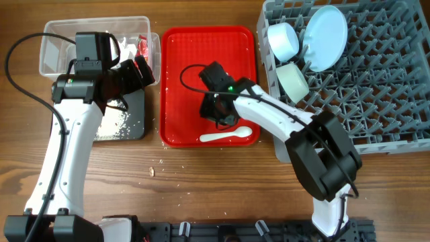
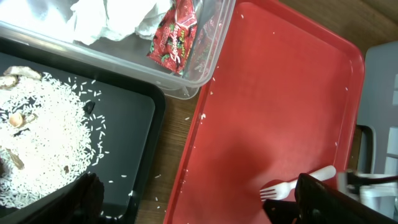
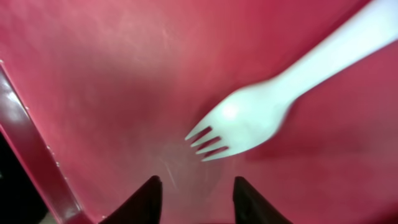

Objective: Sort waste into correct bins and load items into the dishwasher rack
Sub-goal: 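Lower the right gripper onto the white fork and close on it, then adjust the grip on the white fork and lift it with the right gripper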

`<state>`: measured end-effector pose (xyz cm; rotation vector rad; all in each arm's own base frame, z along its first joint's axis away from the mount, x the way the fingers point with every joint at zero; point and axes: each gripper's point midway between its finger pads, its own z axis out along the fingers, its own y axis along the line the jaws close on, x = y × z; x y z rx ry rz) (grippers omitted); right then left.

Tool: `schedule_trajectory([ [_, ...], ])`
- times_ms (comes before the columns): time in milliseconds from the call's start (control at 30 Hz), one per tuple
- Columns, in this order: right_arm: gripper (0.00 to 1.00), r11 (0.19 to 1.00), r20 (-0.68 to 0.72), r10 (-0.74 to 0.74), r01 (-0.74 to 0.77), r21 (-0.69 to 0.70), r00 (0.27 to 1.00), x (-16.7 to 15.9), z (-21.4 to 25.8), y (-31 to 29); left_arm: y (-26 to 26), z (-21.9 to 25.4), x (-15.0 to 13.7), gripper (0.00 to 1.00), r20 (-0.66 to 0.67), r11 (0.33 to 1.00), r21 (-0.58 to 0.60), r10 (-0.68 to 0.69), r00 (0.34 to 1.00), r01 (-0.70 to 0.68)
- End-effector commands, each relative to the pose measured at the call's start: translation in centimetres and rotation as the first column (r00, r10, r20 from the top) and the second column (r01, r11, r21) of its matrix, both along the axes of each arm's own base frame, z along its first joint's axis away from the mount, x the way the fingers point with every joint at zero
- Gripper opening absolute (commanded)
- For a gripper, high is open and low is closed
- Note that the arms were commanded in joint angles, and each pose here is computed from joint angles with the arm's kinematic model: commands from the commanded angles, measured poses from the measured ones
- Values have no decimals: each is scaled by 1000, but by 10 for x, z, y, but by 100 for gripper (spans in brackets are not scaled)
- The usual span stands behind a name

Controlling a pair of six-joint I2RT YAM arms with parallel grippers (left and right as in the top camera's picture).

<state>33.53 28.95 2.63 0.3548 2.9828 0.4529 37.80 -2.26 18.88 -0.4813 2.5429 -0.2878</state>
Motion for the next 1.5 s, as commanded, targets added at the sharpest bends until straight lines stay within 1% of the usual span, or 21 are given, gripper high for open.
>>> schedule_trajectory([
  [0, 83, 950, 202, 289, -254, -183, 936, 31, 61, -17, 3, 2, 2, 100, 4, 1000, 4, 10, 1000, -10],
  [33, 88, 916, 206, 375, -328, -230, 904, 33, 69, -23, 3, 2, 2, 100, 4, 1000, 4, 10, 1000, -10],
  [67, 88, 873, 212, 467, -409, -265, 858, 36, 78, -27, 3, 2, 2, 100, 4, 1000, 4, 10, 1000, -10],
  [100, 88, 847, 219, 514, -450, -285, 829, 39, 82, -29, 3, 2, 2, 100, 4, 1000, 4, 11, 1000, -11],
  [167, 88, 826, 234, 549, -477, -299, 803, 43, 83, -28, 3, 2, 2, 100, 4, 1000, 4, 10, 1000, -10],
  [200, 83, 832, 236, 541, -473, -291, 807, 43, 82, -27, 3, 2, 2, 100, 4, 1000, 4, 11, 1000, -11],
  [233, 74, 866, 238, 484, -422, -268, 842, 44, 82, -27, 3, 2, 2, 100, 4, 1000, 4, 11, 1000, -11],
  [300, 51, 951, 220, 281, -240, -196, 934, 43, 78, -29, 3, 2, 2, 100, 4, 1000, 4, 10, 1000, -10],
  [333, 50, 973, 204, 189, -155, -171, 961, 42, 74, -30, 3, 2, 2, 100, 4, 1000, 4, 10, 1000, -10],
  [400, 53, 990, 153, -45, 65, -126, 987, 38, 60, -33, 3, 2, 2, 100, 4, 1000, 4, 11, 1000, -11],
  [467, 66, 982, 127, -122, 138, -131, 984, 36, 46, -36, 3, 2, 2, 100, 4, 1000, 4, 11, 1000, -11],
  [500, 66, 976, 112, -152, 167, -138, 982, 34, 40, -39, 3, 2, 2, 100, 4, 1000, 4, 11, 1000, -11],
  [800, 66, 938, 37, -306, 307, -162, 951, 18, -1, -47, 3, 2, 2, 100, 4, 1000, 4, 11, 1000, -11],
  [933, 66, 944, 30, -301, 302, -130, 953, 25, -19, -36, 3, 2, 2, 100, 4, 1000, 4, 11, 1000, -11],
  [1033, 65, 955, -24, -283, 279, -100, 959, 22, -41, -24, 3, 2, 2, 100, 4, 1000, 4, 11, 1000, -11],
  [1100, 61, 964, -84, -262, 256, -75, 961, 16, -60, -15, 3, 2, 2, 100, 4, 1000, 4, 10, 1000, -10],
  [1167, 53, 974, -116, -225, 222, -44, 967, 12, -66, -7, 3, 2, 2, 100, 4, 1000, 4, 10, 1000, -10],
  [1233, 37, 979, -113, -204, 201, -40, 972, 12, -65, -6, 3, 2, 2, 100, 4, 1000, 4, 11, 1000, -11],
  [1300, 32, 980, -125, -198, 196, -29, 972, 11, -65, -4, 3, 2, 2, 100, 4, 1000, 4, 11, 1000, -11],
  [1367, 24, 983, -121, -184, 182, -28, 976, 11, -65, -3, 3, 2, 2, 100, 4, 1000, 4, 11, 1000, -11],
  [1467, 18, 985, -118, -175, 173, -27, 978, 11, -65, -3, 3, 2, 2, 100, 4, 1000, 4, 11, 1000, -11],
])
